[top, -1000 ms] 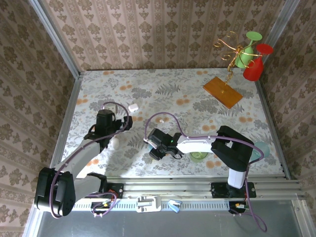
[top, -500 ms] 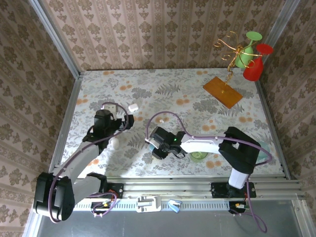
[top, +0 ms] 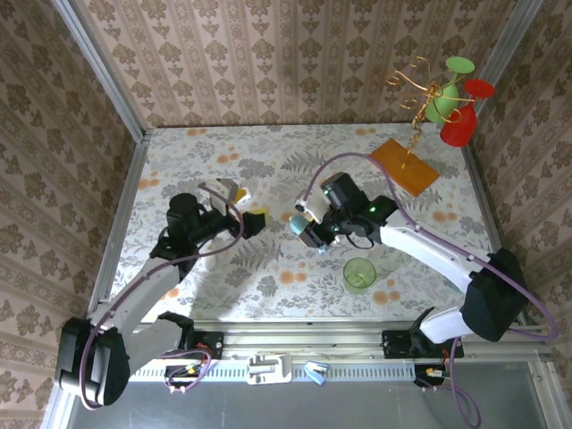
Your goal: Insert the wireless bluetooth earbuds into the charging case
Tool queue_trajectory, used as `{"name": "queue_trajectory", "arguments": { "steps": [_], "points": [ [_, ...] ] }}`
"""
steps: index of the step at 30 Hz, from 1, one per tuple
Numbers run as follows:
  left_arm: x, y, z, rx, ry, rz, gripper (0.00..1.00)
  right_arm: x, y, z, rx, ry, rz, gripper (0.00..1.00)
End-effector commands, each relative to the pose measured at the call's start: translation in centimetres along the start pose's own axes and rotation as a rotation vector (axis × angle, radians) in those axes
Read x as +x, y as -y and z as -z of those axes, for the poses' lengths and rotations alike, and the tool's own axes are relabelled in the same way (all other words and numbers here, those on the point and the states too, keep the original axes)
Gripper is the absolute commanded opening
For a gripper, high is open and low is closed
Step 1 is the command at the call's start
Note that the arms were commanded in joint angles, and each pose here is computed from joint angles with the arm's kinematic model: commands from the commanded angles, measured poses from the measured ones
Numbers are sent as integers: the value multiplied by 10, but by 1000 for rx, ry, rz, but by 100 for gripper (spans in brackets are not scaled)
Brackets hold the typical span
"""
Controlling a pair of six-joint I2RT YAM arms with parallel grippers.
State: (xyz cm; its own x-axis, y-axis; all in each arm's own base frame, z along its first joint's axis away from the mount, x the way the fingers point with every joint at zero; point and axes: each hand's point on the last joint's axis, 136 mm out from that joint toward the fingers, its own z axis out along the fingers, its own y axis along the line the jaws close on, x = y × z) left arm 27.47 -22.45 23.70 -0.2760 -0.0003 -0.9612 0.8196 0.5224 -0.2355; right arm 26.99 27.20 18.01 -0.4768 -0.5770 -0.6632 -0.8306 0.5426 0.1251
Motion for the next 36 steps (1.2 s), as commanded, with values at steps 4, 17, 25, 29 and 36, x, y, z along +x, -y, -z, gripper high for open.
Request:
{"name": "queue_trajectory", "arguments": {
  "steps": [4,17,25,29,36],
  "points": [
    [-9,62,-9,369,138,-229,99,-12,-25,49,-136,13,87,25],
    [8,111,-20,667,34,-316,94,-20,-54,57,-337,-55,118,23],
    [11,126,-15,751,-2,-263,81,-25,-57,55,-365,-39,127,23],
    [13,128,-16,763,-19,-249,78,-30,-57,57,-355,-4,149,23],
    [9,127,-21,763,-38,-201,73,-31,-60,59,-342,12,175,21]
  ]
}}
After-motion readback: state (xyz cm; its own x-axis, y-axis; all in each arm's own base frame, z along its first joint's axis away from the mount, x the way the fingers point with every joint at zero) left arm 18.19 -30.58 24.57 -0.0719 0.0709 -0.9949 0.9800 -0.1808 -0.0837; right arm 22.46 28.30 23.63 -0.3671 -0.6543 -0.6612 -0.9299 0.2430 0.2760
